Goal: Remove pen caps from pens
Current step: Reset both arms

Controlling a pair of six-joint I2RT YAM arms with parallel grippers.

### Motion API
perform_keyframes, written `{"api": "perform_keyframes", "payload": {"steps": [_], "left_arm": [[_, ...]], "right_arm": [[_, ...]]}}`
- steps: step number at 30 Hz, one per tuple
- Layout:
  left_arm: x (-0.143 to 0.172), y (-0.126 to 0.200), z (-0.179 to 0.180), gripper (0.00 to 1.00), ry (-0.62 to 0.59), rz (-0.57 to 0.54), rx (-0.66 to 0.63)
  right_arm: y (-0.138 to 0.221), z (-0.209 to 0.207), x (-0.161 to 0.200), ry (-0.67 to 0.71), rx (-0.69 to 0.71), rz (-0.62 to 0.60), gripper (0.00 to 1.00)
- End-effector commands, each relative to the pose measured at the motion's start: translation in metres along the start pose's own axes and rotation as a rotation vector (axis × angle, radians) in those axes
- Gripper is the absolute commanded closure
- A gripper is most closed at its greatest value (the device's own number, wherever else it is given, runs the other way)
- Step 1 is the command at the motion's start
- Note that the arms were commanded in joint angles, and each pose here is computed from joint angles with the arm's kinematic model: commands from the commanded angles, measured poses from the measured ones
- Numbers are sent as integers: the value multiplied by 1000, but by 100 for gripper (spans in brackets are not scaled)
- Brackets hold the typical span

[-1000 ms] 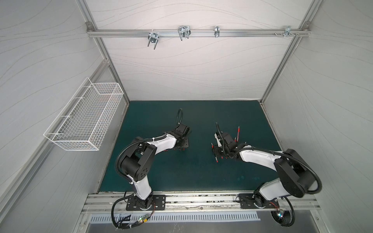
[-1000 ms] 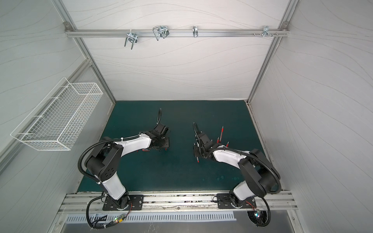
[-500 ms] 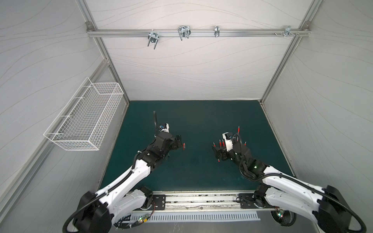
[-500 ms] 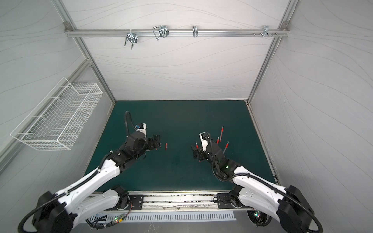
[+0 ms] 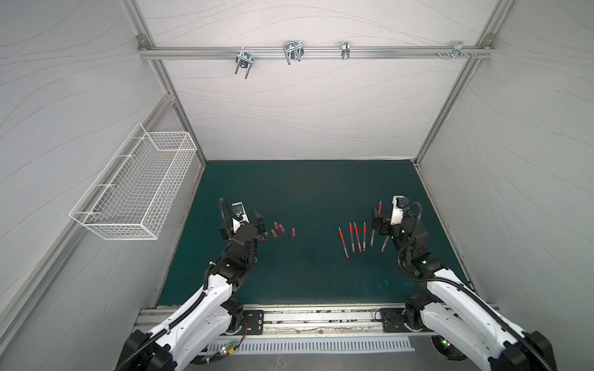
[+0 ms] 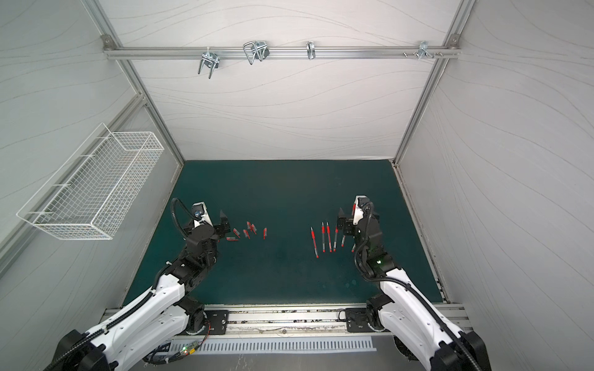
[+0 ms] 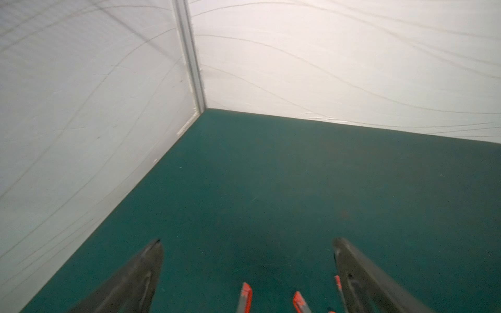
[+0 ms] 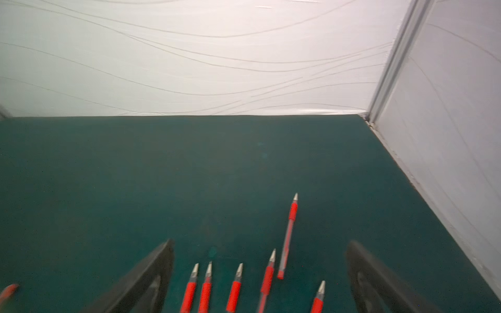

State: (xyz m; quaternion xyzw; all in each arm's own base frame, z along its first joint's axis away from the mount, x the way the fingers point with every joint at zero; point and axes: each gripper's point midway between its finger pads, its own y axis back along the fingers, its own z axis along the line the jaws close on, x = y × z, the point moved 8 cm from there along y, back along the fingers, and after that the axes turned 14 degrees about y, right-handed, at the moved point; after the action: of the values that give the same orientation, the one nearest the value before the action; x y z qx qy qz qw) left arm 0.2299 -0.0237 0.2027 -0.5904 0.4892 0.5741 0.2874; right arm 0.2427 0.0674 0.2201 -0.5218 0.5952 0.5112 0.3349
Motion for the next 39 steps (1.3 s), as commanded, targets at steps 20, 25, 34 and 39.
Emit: {"api": "perform_keyframes", "payload": {"steps": [20,25,34,39], "left_arm": [[39,-76,15,2,13,-38,0],[47,-91,10,2,-18,-46,6],[53,-111,11,1,-12,44,14],[54,-113,12,1,-1,72,15]], "right_arm": [[-52,-23,74,75,-13,-1,1],[-60,-33,75,73,-23,30,1],[-64,-43,76,10,-71,52,1],[-68,-42,75,9,-109,61,1]]}}
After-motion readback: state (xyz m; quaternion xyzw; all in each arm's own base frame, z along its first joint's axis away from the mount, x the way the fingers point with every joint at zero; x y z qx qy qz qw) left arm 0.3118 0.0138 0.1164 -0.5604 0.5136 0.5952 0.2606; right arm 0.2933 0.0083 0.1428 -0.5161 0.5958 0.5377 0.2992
